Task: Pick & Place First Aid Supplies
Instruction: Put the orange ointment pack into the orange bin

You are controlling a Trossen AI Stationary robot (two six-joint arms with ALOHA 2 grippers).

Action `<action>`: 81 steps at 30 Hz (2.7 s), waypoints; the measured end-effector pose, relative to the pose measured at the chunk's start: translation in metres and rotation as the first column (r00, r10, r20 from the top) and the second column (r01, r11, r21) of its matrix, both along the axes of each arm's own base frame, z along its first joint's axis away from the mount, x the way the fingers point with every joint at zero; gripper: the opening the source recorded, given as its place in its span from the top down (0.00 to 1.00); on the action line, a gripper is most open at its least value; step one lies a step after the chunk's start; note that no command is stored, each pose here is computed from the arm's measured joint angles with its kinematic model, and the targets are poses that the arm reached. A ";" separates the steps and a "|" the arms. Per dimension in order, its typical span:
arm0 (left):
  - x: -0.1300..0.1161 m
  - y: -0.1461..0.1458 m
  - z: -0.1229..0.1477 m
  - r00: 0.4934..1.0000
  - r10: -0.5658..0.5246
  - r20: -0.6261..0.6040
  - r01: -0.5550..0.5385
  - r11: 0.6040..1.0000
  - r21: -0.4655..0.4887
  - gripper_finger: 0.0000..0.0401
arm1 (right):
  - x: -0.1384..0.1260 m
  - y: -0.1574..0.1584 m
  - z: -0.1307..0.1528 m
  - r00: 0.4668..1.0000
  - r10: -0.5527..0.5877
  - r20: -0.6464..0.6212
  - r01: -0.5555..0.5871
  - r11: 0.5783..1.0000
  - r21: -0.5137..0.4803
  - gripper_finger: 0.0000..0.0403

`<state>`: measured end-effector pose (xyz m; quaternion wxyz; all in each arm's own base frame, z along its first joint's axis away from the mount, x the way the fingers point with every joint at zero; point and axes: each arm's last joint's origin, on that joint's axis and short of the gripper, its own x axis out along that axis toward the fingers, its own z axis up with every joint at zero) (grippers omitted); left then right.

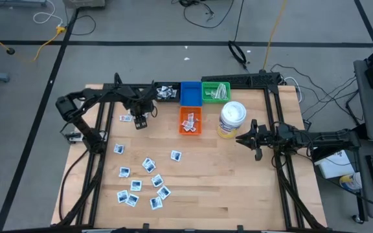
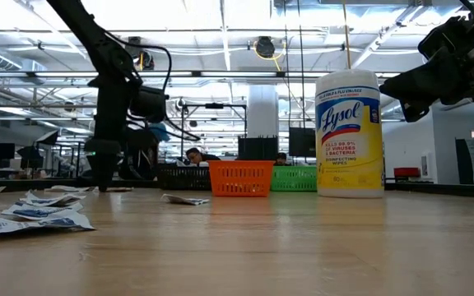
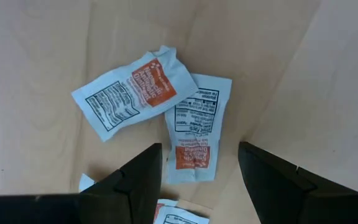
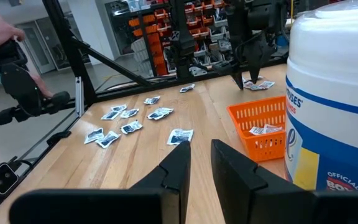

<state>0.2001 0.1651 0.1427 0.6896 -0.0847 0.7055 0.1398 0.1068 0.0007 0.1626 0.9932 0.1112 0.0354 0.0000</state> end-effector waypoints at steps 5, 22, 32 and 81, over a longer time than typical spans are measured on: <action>-0.001 0.003 -0.003 0.999 0.020 0.026 -0.018 0.998 -0.056 0.46 | 0.000 0.000 0.000 1.000 0.000 0.000 0.000 1.000 0.000 0.85; -0.004 0.000 -0.002 0.997 0.074 0.013 -0.073 0.993 -0.088 0.92 | 0.000 0.000 0.000 1.000 0.000 0.000 0.000 1.000 0.000 0.85; -0.008 -0.008 0.045 0.994 0.113 0.007 -0.112 0.989 -0.097 0.99 | 0.000 0.000 0.000 1.000 0.000 0.000 0.000 1.000 0.000 0.85; 0.184 -0.021 0.132 0.987 -0.103 0.125 0.117 0.986 -0.117 1.00 | 0.000 0.000 0.000 1.000 0.000 0.001 0.000 1.000 0.000 0.85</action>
